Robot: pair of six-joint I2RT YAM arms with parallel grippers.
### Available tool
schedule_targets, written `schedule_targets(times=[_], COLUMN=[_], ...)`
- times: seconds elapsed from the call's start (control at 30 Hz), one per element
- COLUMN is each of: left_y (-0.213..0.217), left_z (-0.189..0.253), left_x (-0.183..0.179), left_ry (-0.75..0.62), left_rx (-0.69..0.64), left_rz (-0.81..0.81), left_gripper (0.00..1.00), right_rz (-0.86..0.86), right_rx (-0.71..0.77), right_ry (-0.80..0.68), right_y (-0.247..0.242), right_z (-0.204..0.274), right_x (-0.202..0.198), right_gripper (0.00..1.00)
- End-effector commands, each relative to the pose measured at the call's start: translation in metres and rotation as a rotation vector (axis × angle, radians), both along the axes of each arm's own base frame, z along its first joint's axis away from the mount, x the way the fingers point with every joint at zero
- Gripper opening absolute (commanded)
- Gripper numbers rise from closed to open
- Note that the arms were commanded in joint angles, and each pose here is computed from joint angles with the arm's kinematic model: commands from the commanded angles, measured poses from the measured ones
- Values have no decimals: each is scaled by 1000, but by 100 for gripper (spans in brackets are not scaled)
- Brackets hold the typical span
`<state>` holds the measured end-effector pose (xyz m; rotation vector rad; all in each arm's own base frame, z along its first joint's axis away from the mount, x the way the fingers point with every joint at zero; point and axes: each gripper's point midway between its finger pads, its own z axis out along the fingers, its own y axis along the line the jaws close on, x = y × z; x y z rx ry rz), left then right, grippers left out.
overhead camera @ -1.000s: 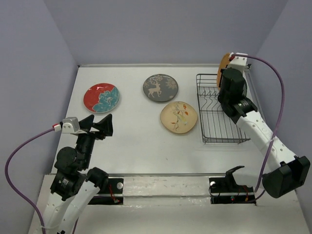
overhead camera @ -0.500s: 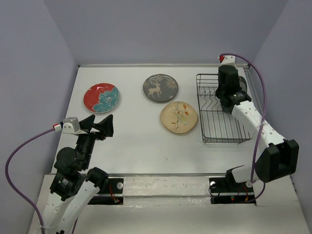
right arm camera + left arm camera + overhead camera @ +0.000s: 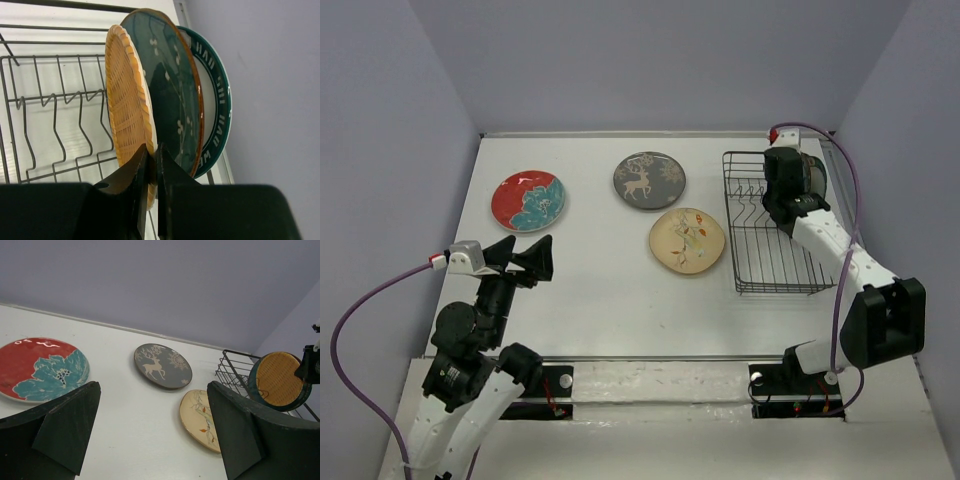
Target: Load the plates into the dish rack
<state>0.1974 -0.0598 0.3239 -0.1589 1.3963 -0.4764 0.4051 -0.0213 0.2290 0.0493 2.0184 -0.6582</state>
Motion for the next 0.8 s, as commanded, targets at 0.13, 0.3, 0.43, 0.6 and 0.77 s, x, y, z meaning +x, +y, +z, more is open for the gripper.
schedule_targets(times=[0.13,0.3,0.43,0.6,0.77], left_y=[-1,-2,-6,-8,-3], left_z=[10,7,4,0,-5], left_x=[1,4,7,12,19], left_ry=[-36,-23,-9,16,41], left_rx=[-14,-8,-1,8,11], left_rz=[0,0,-9,-4,33], left_gripper=[99,99,99,99,99], right_rz=[3,-80,-114,21,304], right_rx=[111,112,166,386,660], right_ry=[-34,-42,-84,-169,-205], right_y=[10,-2,-1,37,137], right_z=[-16,-21,-4,32,50], right_x=[6,3,0,-2,-4], right_gripper=[7,50,70,72,72])
